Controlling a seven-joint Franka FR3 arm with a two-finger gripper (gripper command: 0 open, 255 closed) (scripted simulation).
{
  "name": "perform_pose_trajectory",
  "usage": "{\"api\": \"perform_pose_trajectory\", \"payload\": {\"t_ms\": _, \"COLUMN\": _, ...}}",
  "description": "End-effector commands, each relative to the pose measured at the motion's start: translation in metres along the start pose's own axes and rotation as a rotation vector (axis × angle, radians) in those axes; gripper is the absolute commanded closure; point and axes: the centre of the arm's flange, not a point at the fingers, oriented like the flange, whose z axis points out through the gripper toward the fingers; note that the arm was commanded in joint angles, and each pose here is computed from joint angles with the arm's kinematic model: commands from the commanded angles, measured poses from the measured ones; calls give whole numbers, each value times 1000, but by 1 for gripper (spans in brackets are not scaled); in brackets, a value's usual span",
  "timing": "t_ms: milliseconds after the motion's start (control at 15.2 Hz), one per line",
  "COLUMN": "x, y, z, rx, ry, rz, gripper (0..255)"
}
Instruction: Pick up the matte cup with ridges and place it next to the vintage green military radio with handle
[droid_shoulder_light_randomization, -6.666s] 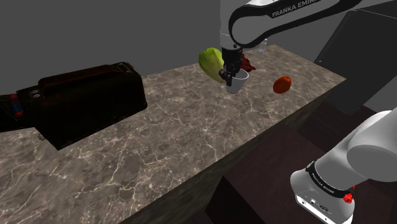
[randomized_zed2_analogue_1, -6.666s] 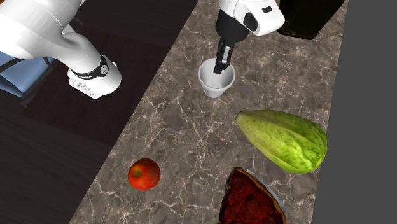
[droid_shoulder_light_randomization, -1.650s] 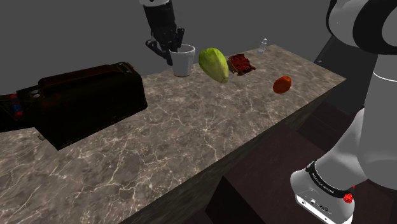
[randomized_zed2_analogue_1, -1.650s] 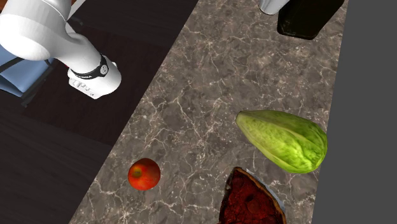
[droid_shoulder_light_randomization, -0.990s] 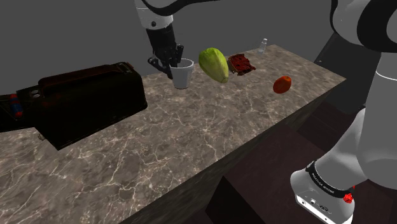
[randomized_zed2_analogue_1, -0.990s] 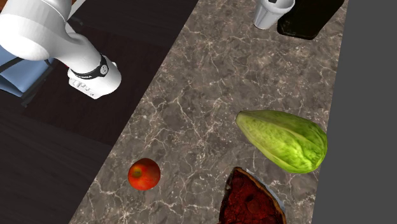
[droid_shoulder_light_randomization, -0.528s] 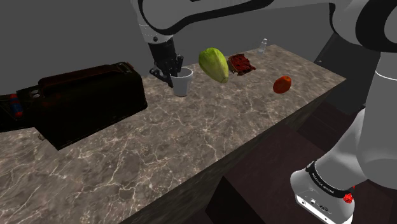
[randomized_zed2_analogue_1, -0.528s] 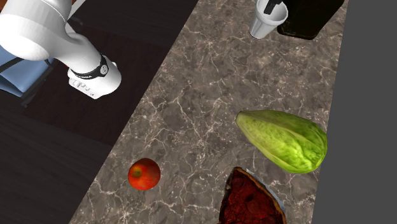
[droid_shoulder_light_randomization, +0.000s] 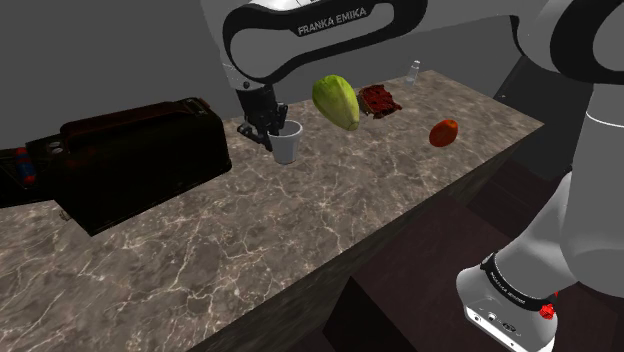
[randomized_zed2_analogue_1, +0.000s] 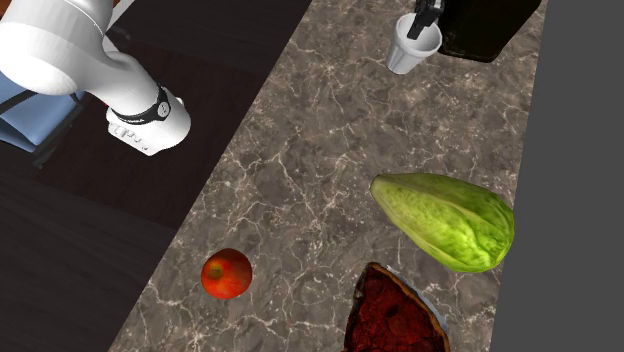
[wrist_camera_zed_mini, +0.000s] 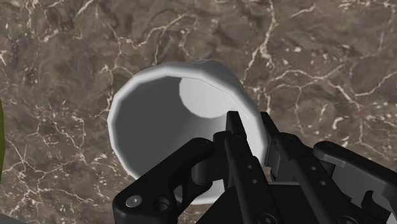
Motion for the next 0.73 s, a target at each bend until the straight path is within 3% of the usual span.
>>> {"api": "perform_pose_trajectory", "payload": {"t_ms": 0, "x": 3, "y": -3, "z": 10, "rx": 0, "ry": 1, "rz": 0, "gripper": 255}}
{"api": "perform_pose_trajectory", "payload": {"t_ms": 330, "x": 6, "y": -7, "z": 35, "rx": 0, "ry": 1, "rz": 0, "gripper": 255}}
{"api": "perform_pose_trajectory", "payload": {"t_ms": 660, "x": 6, "y": -7, "z": 35, "rx": 0, "ry": 1, "rz": 0, "gripper": 255}}
